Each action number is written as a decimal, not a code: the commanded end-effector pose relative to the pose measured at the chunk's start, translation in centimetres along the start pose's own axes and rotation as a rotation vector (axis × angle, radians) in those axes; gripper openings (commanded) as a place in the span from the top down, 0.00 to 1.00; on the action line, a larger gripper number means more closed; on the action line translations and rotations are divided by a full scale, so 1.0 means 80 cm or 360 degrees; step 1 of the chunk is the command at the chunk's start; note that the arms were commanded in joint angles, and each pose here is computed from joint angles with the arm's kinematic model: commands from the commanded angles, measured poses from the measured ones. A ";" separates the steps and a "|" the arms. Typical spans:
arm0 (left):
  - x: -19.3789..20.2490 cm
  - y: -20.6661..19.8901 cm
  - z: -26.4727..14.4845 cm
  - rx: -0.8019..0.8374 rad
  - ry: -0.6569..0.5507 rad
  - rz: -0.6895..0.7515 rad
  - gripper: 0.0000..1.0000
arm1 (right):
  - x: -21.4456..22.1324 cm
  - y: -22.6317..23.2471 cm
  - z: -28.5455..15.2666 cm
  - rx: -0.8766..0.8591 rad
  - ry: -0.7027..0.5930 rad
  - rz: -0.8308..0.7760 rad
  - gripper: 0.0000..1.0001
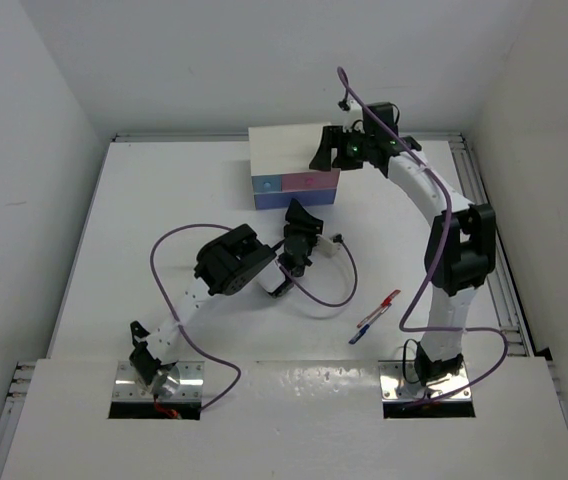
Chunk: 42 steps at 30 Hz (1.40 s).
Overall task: Sort the stationery into containers
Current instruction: Open the drawer
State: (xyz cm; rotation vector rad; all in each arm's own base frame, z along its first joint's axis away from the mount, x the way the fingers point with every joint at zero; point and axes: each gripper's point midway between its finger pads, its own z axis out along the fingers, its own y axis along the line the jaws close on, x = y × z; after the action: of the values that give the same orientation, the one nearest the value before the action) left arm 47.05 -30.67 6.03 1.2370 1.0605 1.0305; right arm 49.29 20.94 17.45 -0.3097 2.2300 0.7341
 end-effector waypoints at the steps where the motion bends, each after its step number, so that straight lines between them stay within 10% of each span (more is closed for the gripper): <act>1: 0.024 0.104 -0.023 -0.0673 -0.0014 -0.0515 0.44 | -0.022 0.014 0.001 -0.0040 -0.0065 -0.0055 0.28; 14: 0.024 0.100 -0.009 -0.0653 -0.0039 -0.0519 0.55 | -0.021 0.014 0.008 -0.0045 -0.0060 -0.0048 0.28; 29: 0.016 0.106 -0.009 -0.0667 -0.0086 -0.0513 0.89 | -0.015 0.016 0.011 -0.0059 -0.0040 -0.0045 0.29; 33: 0.014 0.107 -0.012 -0.0674 -0.0096 -0.0519 0.84 | -0.012 0.015 0.012 -0.0058 -0.0031 -0.0041 0.30; 36: 0.012 0.105 -0.013 -0.0674 -0.0093 -0.0522 0.59 | -0.011 0.017 0.011 -0.0059 -0.0028 -0.0046 0.29; 42: 0.004 0.109 -0.015 -0.0694 -0.0127 -0.0521 0.55 | -0.009 0.015 0.012 -0.0060 -0.0017 -0.0042 0.29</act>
State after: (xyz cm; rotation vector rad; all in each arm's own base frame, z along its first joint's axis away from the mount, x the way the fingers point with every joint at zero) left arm 48.08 -30.75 5.50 1.2251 1.0567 0.9980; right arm 49.68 21.70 16.77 -0.3231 2.2313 0.7432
